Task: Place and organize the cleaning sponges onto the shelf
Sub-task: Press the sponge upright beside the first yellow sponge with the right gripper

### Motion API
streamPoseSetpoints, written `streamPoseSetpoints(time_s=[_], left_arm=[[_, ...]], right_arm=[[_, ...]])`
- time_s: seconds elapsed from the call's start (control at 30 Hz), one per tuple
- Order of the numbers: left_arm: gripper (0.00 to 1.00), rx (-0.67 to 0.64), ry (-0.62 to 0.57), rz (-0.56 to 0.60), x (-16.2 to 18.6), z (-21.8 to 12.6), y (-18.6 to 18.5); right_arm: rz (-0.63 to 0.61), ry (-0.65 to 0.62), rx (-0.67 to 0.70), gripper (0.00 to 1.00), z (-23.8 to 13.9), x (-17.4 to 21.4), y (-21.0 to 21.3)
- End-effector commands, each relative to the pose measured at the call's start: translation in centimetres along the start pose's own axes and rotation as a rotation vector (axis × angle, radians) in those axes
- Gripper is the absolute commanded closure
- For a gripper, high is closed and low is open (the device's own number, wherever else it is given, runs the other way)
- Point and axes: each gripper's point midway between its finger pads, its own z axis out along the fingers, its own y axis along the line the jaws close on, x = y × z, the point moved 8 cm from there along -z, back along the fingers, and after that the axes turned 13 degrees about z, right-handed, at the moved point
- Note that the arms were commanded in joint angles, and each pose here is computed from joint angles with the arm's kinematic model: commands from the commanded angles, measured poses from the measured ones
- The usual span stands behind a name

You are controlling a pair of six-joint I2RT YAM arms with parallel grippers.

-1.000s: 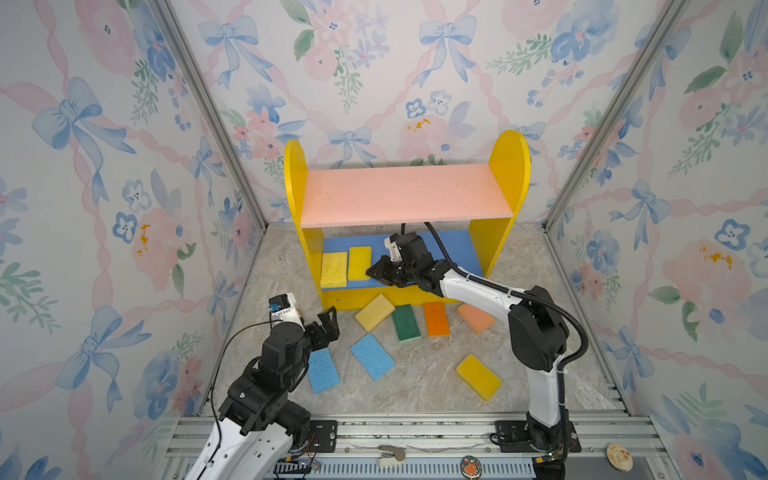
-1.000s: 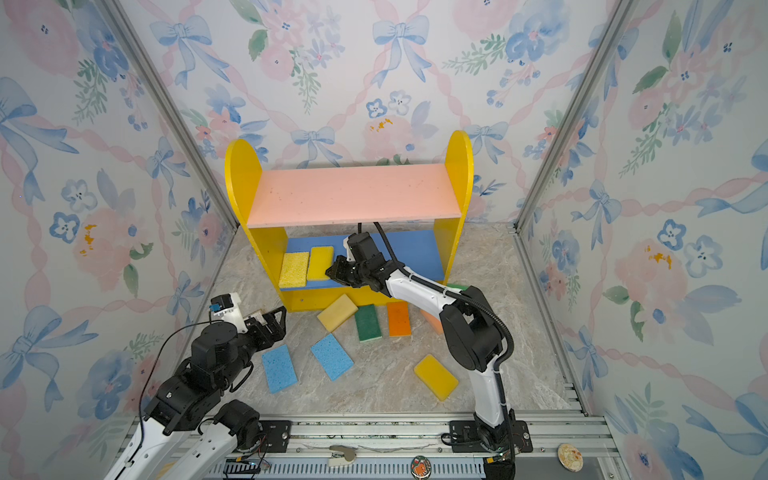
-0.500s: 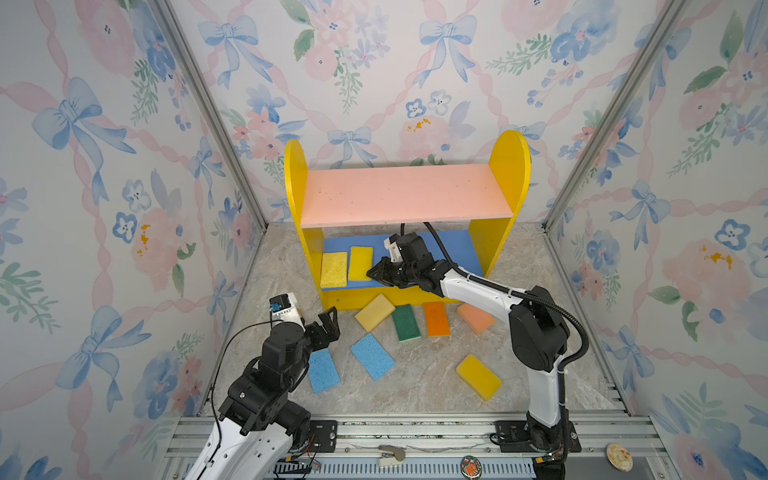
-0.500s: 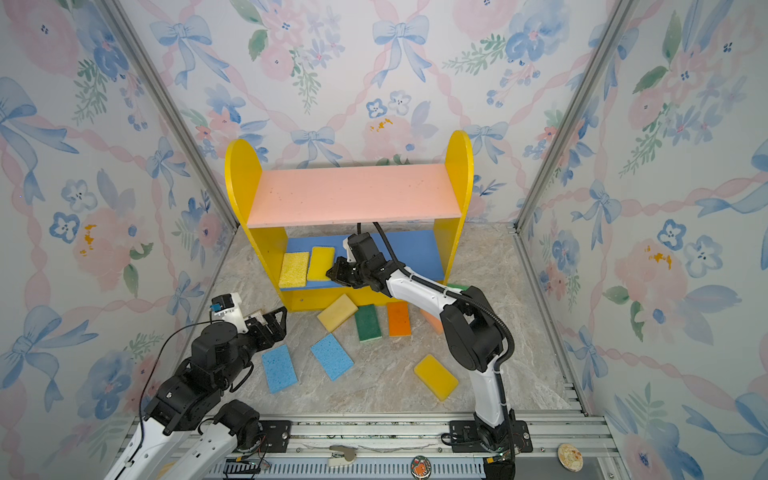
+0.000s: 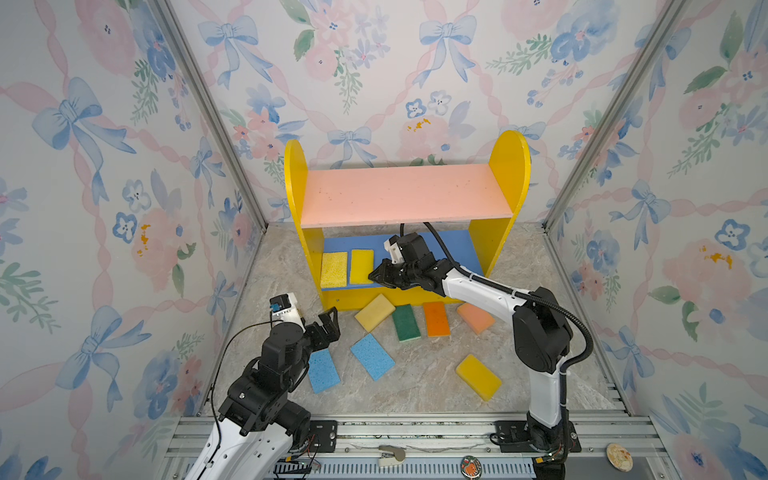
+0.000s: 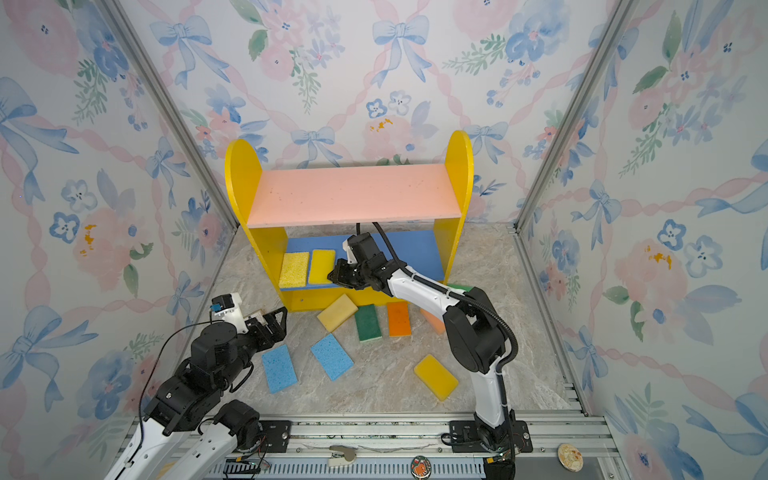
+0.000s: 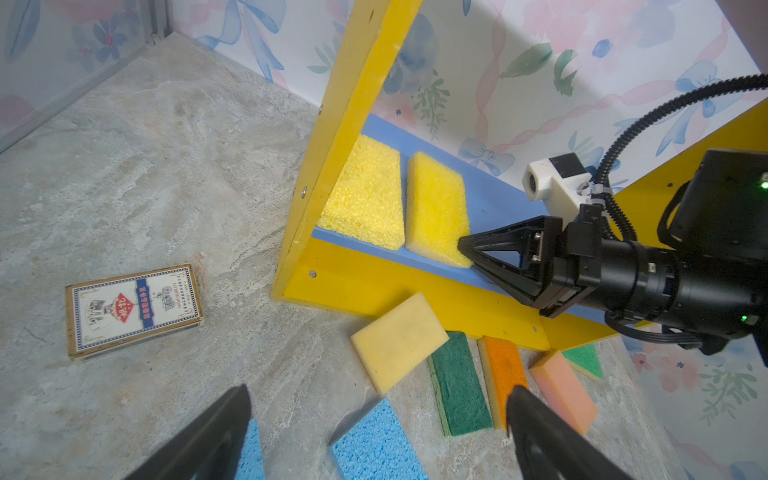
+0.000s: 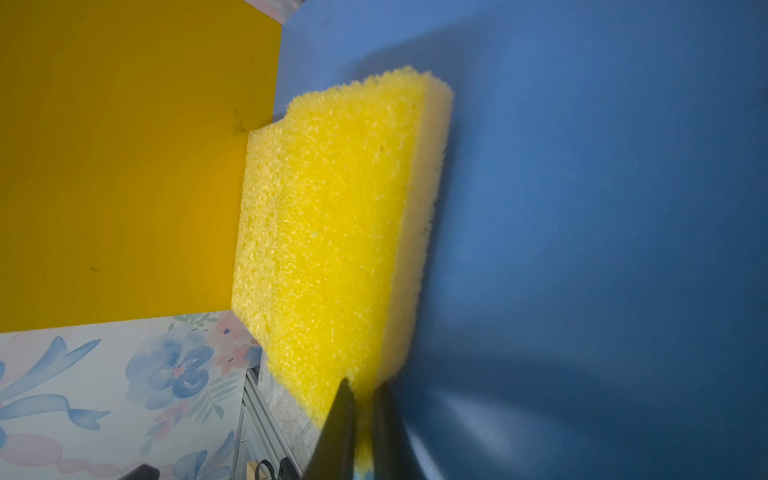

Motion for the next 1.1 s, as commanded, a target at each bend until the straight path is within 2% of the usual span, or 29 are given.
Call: streamPoseSetpoints(time_s=[0.0,0.23,0.43,0.57,0.8,1.07], left_arm=[[0.02,0.010,-0.009,0.008,-0.4,-0.5,0.0],[0.02,0.012,-0.013,0.006,-0.4,-0.6,0.0],[0.02,0.015,-0.014,0.004,-0.5,-0.7,0.0],[0.02,0.017,-0.015,0.006,-0.5,-0.7,0.0],[0.02,0.019,-0.014,0.006,-0.5,-0.7,-0.1],[0.02,0.019,-0.013,0.006,-0.5,-0.7,-0.1]], right_arm=[[-0.023,0.045,0.022,0.88,-0.2,0.8,0.5],[-0.031,0.061,0.017,0.87,0.4,1.1,1.0],[-0.017,0.069,0.010,0.76,1.1,1.3,0.9],[-0.009,0.056,0.003,0.76,1.3,1.2,1.1],[0.009,-0.023,0.017,0.89,0.0,0.6,0.8],[0.014,-0.038,0.016,0.90,-0.1,-0.1,0.6]])
